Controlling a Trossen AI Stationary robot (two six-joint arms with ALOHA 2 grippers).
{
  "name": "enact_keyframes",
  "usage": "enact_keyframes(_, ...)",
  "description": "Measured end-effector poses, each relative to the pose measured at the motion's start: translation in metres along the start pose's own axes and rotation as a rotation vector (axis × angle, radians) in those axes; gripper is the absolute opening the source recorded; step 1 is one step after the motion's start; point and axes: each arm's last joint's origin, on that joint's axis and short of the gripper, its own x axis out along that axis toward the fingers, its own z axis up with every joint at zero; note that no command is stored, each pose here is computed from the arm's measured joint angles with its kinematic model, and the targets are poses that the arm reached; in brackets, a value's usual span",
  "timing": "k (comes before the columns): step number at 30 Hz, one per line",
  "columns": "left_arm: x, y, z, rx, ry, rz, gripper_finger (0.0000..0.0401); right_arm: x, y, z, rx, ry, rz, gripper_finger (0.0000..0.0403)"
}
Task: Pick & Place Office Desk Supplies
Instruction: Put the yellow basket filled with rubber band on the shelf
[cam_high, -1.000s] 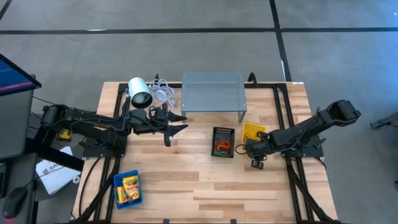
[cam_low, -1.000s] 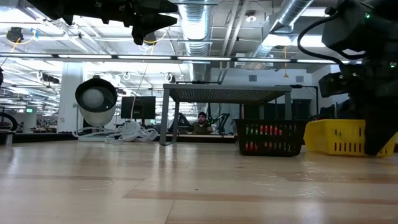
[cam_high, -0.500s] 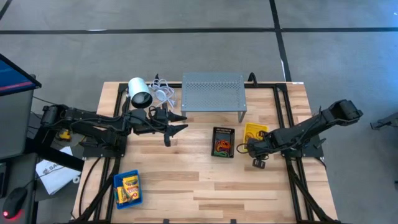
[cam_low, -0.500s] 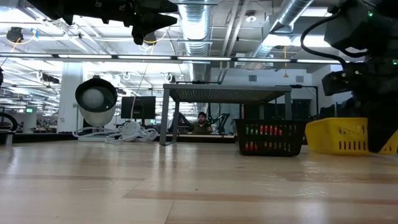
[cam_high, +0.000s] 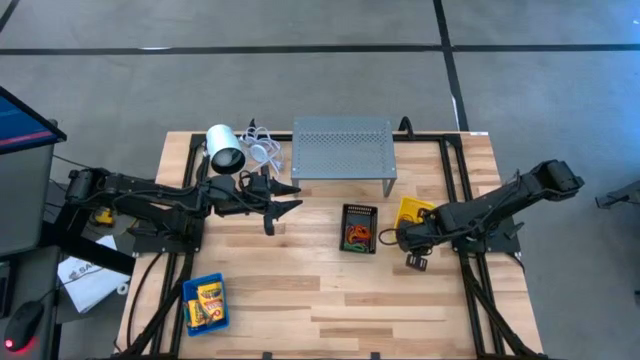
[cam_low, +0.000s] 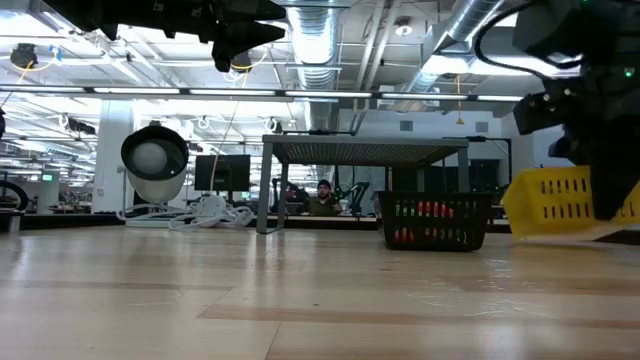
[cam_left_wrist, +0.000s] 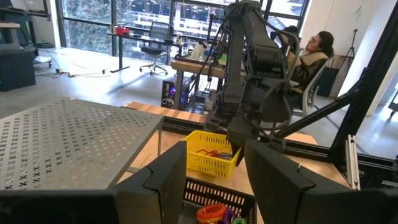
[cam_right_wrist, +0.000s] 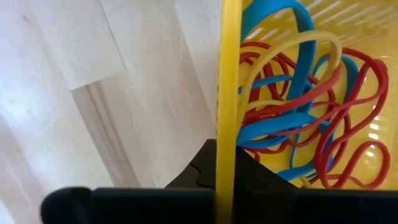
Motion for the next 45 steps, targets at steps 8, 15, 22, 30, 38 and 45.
enact_keyframes(8, 0.0, 0.0, 0.0, 0.0, 0.0, 0.0, 0.0159, -0.026, -0.002, -0.005, 0.048, -0.07, -0.006, 0.0)
enact_keyframes(15, 0.0, 0.0, 0.001, -0.001, -0.005, 0.0, 0.0159, -0.05, -0.008, -0.01, 0.101, -0.118, -0.001, 0.0)
enact_keyframes(22, 0.0, 0.0, 0.001, -0.003, -0.005, 0.0, 0.0159, -0.077, -0.009, -0.01, 0.086, -0.145, -0.046, 0.0)
enact_keyframes(30, 0.0, 0.0, 0.001, -0.004, -0.007, 0.0, 0.0159, -0.11, -0.009, -0.007, 0.052, -0.192, -0.085, 0.0)
enact_keyframes(38, 0.0, 0.0, 0.001, -0.005, -0.011, -0.001, 0.0159, -0.14, -0.018, 0.008, 0.003, -0.272, -0.091, 0.0)
enact_keyframes(45, 0.0, 0.0, 0.001, -0.004, -0.011, -0.001, 0.0159, -0.155, -0.034, 0.023, -0.044, -0.312, -0.14, 0.0)
